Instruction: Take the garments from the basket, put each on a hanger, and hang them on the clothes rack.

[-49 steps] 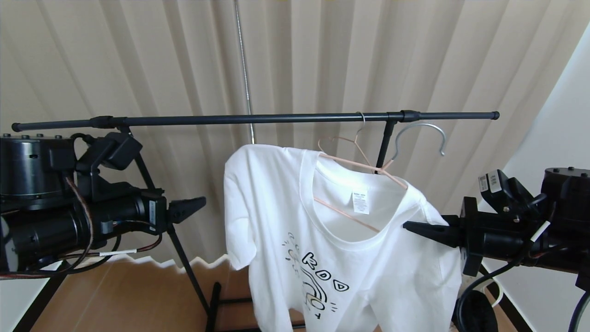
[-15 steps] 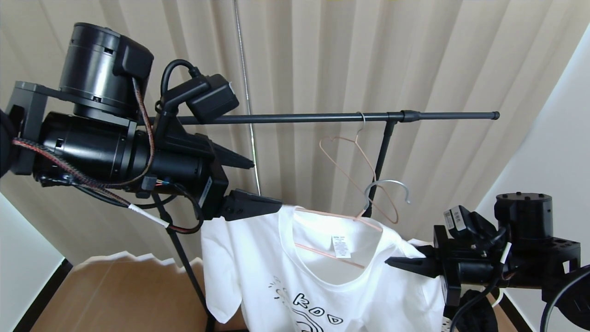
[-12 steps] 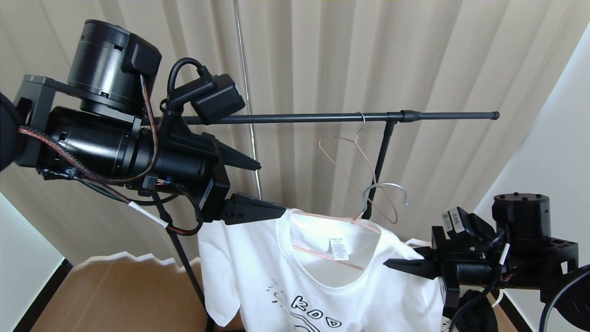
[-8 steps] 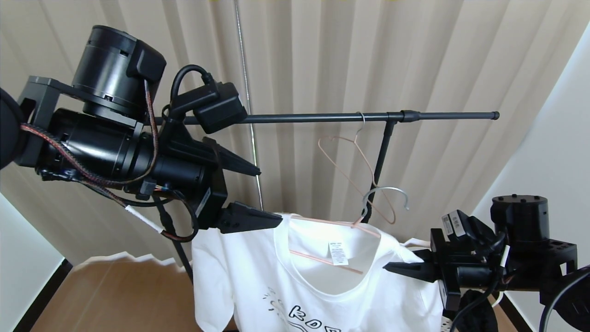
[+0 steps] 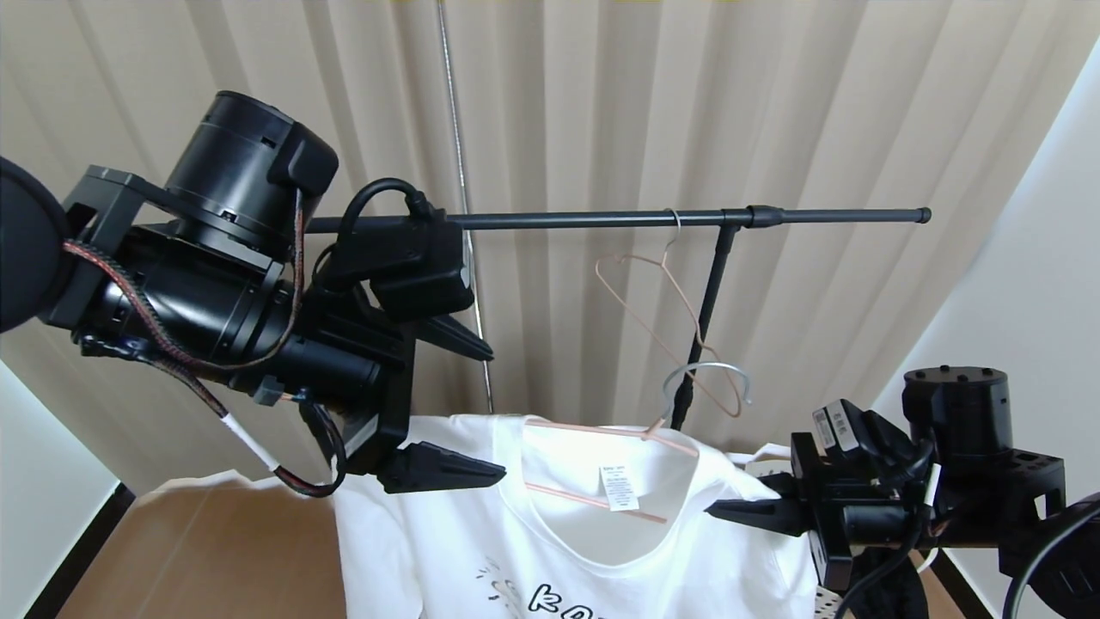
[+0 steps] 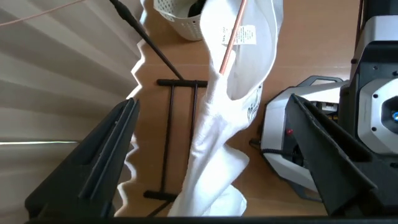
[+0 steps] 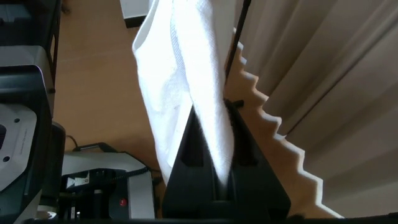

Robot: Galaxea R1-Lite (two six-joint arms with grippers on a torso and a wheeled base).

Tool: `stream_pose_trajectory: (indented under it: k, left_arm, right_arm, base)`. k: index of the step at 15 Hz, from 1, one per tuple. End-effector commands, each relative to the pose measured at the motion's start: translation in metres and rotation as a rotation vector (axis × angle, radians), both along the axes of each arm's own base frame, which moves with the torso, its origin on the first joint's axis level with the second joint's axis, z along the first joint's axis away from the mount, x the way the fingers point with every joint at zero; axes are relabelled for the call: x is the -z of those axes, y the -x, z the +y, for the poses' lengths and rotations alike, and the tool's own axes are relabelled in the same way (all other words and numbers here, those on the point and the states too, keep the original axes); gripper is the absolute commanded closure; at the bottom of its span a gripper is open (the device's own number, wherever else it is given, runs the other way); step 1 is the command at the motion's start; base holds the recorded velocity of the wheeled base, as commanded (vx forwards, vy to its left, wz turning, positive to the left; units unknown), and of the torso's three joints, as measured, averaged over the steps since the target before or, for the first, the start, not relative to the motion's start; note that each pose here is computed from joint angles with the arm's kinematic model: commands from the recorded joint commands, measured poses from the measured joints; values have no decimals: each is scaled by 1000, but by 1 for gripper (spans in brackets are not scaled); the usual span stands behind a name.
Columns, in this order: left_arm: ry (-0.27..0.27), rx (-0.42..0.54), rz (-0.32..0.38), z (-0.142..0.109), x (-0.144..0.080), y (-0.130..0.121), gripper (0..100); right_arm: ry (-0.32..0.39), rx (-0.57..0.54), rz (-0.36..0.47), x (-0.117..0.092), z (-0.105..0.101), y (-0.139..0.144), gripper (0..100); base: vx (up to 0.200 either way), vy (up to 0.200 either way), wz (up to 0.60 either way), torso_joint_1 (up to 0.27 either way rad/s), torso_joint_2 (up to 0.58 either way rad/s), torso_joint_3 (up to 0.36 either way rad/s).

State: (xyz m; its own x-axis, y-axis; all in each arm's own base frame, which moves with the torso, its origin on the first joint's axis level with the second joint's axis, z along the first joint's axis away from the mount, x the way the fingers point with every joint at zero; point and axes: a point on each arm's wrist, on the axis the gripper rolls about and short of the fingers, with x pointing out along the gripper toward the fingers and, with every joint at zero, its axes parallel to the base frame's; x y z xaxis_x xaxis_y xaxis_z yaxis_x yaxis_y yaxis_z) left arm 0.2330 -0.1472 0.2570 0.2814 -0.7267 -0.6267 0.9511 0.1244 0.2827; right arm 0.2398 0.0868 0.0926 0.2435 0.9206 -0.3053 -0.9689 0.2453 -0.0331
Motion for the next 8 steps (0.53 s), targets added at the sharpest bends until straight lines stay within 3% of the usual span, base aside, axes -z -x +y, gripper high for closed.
stream_pose_trajectory:
  k: [1, 3, 8]
  left_arm:
    - [-31, 33, -4, -2, 6, -3, 0]
    - [-52, 64, -9, -5, 12, -7, 0]
    - [-43, 86, 19, -13, 19, -16, 0]
  right_arm:
    - [0, -14, 2, 0, 3, 1, 100]
    - [1, -25, 3, 1, 6, 3, 100]
    - [1, -49, 1, 0, 12, 6, 100]
  base:
    - [0, 0, 0, 0, 0, 0]
    - [0, 0, 0, 0, 0, 0]
    - [0, 0, 0, 0, 0, 0]
